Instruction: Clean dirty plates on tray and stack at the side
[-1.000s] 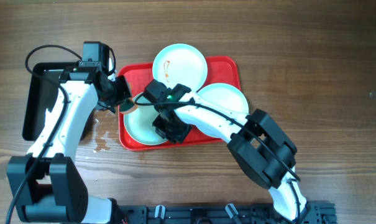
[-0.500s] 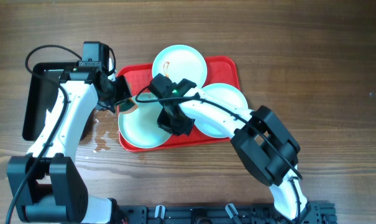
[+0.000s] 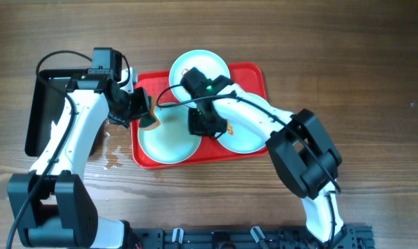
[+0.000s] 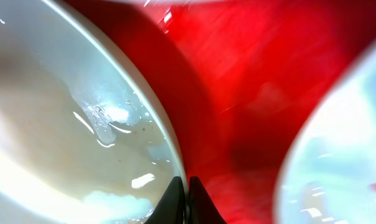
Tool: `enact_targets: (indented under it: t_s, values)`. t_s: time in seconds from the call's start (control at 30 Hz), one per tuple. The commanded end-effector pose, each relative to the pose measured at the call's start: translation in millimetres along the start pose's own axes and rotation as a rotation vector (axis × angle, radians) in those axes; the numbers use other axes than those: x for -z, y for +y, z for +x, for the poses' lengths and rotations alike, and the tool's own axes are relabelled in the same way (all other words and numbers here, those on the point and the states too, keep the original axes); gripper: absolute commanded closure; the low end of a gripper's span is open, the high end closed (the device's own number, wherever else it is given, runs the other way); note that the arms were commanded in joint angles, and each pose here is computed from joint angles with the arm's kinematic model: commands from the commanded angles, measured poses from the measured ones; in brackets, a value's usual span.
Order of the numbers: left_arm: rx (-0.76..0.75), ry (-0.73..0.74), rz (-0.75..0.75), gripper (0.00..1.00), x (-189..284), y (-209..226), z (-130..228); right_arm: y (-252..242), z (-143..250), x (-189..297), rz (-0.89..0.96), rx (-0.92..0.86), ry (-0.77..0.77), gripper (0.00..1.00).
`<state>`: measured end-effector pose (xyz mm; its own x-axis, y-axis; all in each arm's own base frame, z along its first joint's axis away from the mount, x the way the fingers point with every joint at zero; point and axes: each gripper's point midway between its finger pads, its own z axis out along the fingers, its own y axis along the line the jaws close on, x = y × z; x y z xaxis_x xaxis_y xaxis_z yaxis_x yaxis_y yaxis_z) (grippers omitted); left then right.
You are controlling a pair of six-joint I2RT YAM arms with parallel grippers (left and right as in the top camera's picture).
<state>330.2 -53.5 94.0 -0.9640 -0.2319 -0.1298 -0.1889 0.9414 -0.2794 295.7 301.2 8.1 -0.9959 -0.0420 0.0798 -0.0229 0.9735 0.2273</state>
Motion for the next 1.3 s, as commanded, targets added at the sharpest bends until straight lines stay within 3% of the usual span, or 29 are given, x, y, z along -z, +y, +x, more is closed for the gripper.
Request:
enact_targets:
  t_s: [0.0, 0.27, 0.93, 1.17, 1.27]
  values:
    - [-0.027, 0.031, 0.034, 0.96, -1.9, -8.8, 9.4, -17.4, -7.8, 1.1, 0.029, 0.038, -0.012, 0.96]
    - [-0.025, 0.071, 0.099, 0.96, -36.4, -40.3, 30.0, -18.4, -7.4, 1.3, 0.031, 0.029, -0.008, 0.96]
    - [-0.014, 0.074, 0.147, 0.96, -85.0, -55.2, 14.6, -14.3, 1.0, 0.0, 0.028, 0.041, 0.016, 0.96]
    - [0.003, 0.079, 0.123, 0.96, -97.5, -49.4, 12.8, -14.8, 1.5, 0.1, 0.030, 0.040, 0.018, 0.96]
    - [0.078, 0.057, 0.021, 0.96, -99.7, -31.2, 10.1, -15.0, 1.7, 0.1, 0.031, 0.037, 0.019, 0.96]
